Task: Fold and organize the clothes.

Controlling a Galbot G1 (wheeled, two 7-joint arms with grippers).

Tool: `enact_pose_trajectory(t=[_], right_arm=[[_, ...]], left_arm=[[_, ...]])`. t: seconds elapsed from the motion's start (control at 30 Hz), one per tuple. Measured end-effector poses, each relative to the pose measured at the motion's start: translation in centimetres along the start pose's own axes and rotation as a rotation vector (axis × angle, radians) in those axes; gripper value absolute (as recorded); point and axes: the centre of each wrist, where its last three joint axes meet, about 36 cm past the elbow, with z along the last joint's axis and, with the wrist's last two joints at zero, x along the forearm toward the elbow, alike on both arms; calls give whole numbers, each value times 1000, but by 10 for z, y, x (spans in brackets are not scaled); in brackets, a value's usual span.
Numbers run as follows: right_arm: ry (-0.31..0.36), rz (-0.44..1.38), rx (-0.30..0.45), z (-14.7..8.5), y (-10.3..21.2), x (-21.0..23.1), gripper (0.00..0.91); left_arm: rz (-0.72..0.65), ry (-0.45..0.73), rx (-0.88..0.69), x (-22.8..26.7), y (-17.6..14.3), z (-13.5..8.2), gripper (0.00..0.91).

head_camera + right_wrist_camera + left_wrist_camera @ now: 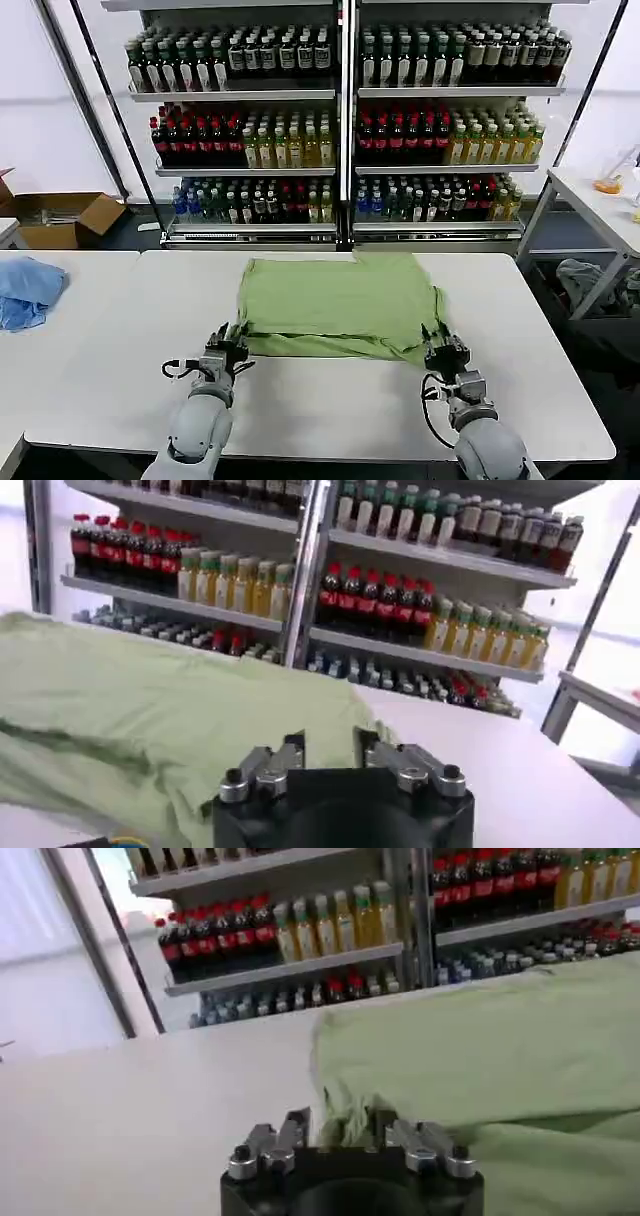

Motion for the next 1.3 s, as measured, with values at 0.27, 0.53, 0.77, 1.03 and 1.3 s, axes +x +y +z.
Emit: enact_pose_trajectory(t=[0.27, 0.53, 0.77, 1.03, 1.3], right_arm=[[52, -1, -57, 6, 9, 22, 907], [129, -15, -144, 12, 16, 18, 655], [162, -25, -197, 16, 13, 7, 0], [163, -28, -194, 17, 5, 0, 0], [151, -34, -164, 14, -3, 0, 0]], left_arm=[[1, 35, 12, 10, 0, 15, 907], [18, 56, 41, 8, -1, 17, 81], [40, 64, 58, 8, -2, 20, 50], [58, 75, 86, 5, -2, 21, 50], [74, 78, 128, 4, 1, 19, 50]])
